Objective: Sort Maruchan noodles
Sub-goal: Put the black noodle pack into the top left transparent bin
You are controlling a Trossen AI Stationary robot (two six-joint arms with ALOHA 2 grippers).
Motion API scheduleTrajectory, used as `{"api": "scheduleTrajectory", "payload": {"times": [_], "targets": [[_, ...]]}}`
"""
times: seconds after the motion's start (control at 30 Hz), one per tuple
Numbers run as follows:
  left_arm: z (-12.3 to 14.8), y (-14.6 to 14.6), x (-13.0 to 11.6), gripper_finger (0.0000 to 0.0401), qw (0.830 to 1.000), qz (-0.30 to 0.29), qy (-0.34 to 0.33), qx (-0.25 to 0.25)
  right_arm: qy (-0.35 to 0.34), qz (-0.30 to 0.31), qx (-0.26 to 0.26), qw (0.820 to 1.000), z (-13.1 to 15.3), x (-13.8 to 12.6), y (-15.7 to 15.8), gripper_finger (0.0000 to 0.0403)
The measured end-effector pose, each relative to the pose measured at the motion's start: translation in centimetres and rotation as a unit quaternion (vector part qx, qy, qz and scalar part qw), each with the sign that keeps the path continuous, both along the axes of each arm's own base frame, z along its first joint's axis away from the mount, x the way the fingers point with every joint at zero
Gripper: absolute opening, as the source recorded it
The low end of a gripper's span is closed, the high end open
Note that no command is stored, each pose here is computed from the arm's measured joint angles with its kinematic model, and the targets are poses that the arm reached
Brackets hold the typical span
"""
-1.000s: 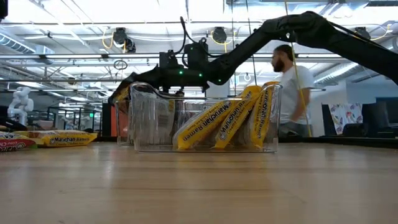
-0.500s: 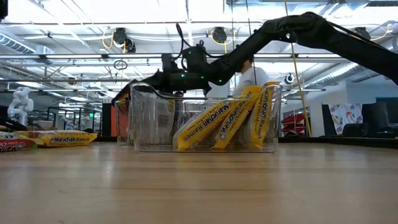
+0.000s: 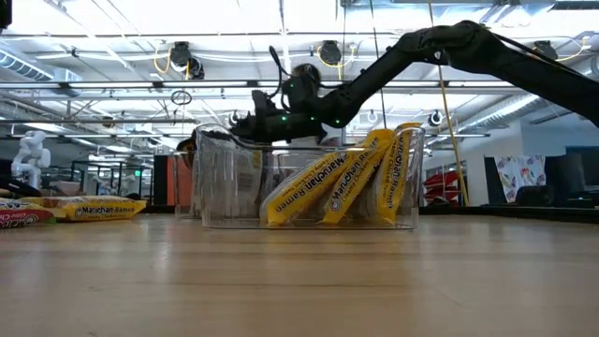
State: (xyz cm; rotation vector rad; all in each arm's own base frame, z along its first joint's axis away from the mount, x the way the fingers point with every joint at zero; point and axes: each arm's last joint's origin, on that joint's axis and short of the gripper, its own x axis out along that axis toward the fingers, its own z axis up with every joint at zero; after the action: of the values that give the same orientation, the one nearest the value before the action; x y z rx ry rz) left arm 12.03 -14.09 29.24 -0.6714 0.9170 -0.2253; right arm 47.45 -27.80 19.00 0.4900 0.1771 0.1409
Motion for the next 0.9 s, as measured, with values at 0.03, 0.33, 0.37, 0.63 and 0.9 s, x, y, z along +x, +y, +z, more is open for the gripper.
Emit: {"api": "scheduleTrajectory", "payload": {"times": [0.03,0.33,0.37,0.63,0.9], "targets": [[0.0,0.0,0.0,0.0005,1.000,0.000,0.000,0.000,0.004,-0.002,0.002,1.000,-0.1,-0.1,-0.2,0.0000],[0.0,0.0,0.0,0.0005,1.000,0.001,0.000,-0.001,0.018,-0.013,0.007,1.000,-0.3,-0.8,-1.1,0.0000],[0.0,0.0,0.0,0.0005,1.000,0.001,0.000,-0.001,0.026,-0.013,0.006,1.000,-0.2,-0.9,-1.1,0.0000],[0.0,0.0,0.0,0.0005,1.000,-0.001,0.000,0.001,0.086,-0.017,-0.076,0.993,1.9,-2.2,-0.5,0.0000],[0.0,0.0,0.0,0.0005,1.000,0.000,0.000,0.000,0.167,0.022,-0.099,0.981,1.7,-3.4,0.7,0.0000]]}}
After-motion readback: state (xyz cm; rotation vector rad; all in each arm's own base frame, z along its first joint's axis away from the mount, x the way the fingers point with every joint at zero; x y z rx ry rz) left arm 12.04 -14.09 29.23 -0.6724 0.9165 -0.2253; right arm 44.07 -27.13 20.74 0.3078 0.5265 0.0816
